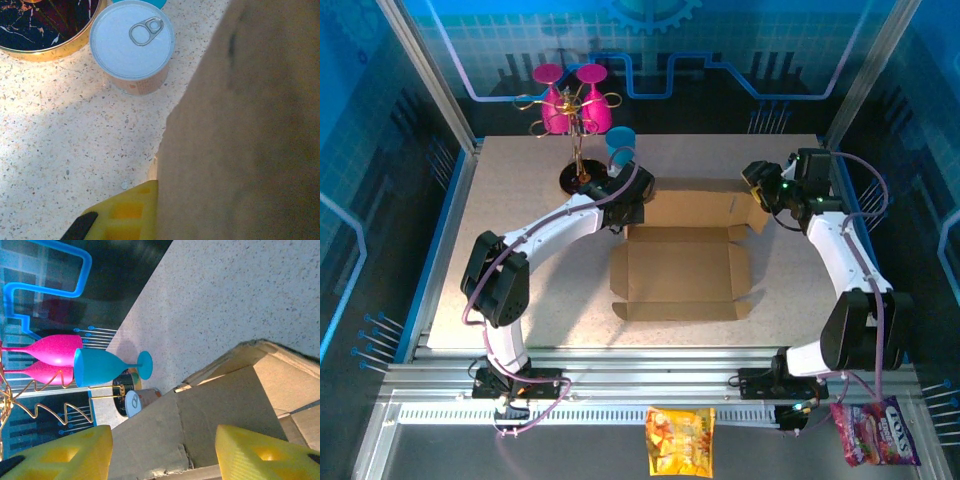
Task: Fold the paper box
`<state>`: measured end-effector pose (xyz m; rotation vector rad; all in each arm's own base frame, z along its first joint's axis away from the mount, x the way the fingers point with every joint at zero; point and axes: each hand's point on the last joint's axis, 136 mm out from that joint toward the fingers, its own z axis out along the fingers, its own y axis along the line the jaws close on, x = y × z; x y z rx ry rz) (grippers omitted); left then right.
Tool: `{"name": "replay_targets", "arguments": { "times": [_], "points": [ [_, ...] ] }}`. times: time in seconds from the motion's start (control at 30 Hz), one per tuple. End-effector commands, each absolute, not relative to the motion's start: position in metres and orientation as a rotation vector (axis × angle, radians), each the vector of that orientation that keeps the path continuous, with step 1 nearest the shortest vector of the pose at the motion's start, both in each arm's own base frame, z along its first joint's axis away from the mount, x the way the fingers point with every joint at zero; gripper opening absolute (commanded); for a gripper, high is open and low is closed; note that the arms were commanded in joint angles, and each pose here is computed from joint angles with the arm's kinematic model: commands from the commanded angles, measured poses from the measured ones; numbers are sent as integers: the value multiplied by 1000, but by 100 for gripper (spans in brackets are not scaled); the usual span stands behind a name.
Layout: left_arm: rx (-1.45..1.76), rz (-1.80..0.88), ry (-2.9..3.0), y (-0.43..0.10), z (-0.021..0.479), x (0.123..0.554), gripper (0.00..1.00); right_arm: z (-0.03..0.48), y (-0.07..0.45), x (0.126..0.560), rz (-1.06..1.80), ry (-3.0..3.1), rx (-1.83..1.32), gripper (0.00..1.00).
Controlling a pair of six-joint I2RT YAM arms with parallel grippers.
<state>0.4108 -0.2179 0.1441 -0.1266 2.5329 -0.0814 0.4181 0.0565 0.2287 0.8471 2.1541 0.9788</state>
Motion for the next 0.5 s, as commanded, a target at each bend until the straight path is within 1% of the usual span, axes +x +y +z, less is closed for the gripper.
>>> {"name": "replay_targets", "arguments": {
  "times": [0.0,0.27,0.47],
  "points": [
    [-135,-159,2489,-221,176,412,0,230,72,418,1034,2185,805,56],
    [-142,-181,2487,-225,180,414,0,228,82,418,1083,2188,817,49],
    [-142,-211,2488,-229,186,415,0,230,74,417,1061,2185,818,52]
  ]
}}
